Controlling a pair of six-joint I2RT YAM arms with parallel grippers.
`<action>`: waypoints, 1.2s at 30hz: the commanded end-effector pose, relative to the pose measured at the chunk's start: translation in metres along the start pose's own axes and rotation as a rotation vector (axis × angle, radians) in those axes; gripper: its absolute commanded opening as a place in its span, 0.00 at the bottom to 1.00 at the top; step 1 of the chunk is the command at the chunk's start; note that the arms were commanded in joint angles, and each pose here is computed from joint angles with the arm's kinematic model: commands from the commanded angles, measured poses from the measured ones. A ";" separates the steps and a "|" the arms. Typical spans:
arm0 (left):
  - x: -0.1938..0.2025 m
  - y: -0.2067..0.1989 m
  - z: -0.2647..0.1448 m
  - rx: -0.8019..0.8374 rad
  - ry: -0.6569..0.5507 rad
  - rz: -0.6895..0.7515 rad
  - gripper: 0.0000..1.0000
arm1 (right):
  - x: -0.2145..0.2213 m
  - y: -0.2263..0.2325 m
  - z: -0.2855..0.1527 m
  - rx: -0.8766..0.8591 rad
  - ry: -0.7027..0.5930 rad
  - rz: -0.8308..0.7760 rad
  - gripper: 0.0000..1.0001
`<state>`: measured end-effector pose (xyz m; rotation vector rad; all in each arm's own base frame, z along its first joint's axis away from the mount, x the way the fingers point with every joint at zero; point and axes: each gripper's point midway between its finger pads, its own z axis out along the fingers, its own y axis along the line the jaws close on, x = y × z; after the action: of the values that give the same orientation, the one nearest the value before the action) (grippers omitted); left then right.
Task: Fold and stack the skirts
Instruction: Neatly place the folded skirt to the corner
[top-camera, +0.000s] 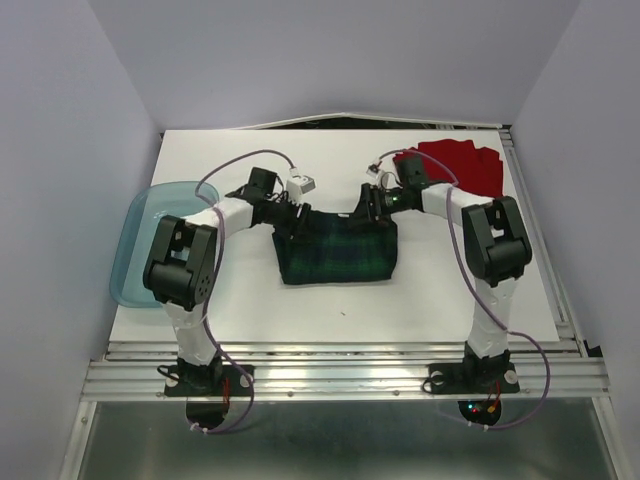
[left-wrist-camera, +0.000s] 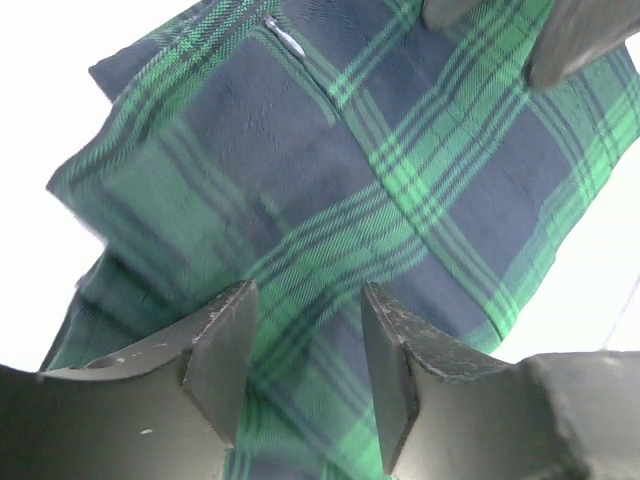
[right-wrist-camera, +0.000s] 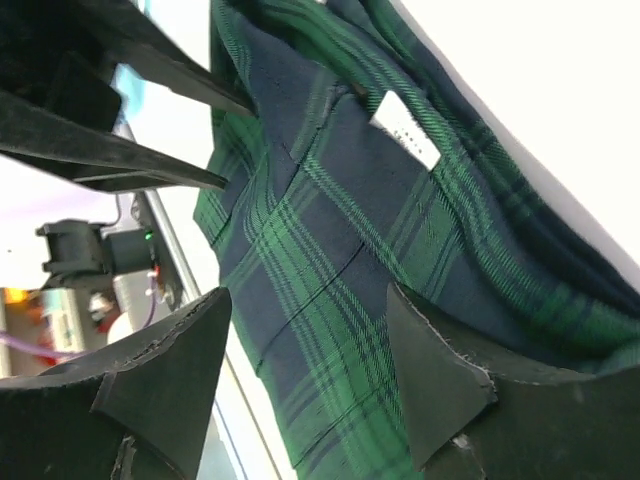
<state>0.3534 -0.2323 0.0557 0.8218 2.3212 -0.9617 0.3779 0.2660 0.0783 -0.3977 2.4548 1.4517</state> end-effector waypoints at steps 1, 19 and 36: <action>-0.051 -0.010 -0.054 -0.137 -0.087 0.219 0.58 | -0.033 0.037 -0.040 0.090 -0.149 -0.175 0.70; -0.152 -0.099 -0.219 -0.478 -0.537 0.748 0.99 | -0.011 0.050 -0.177 0.718 -0.482 -0.249 1.00; -0.023 -0.190 -0.038 -0.249 -0.162 0.962 0.79 | 0.095 -0.013 -0.103 0.433 -0.254 0.124 0.91</action>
<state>0.2280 -0.3041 0.1459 1.5900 1.5806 -0.1964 0.2707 0.1444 0.0774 0.0590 2.5926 0.7844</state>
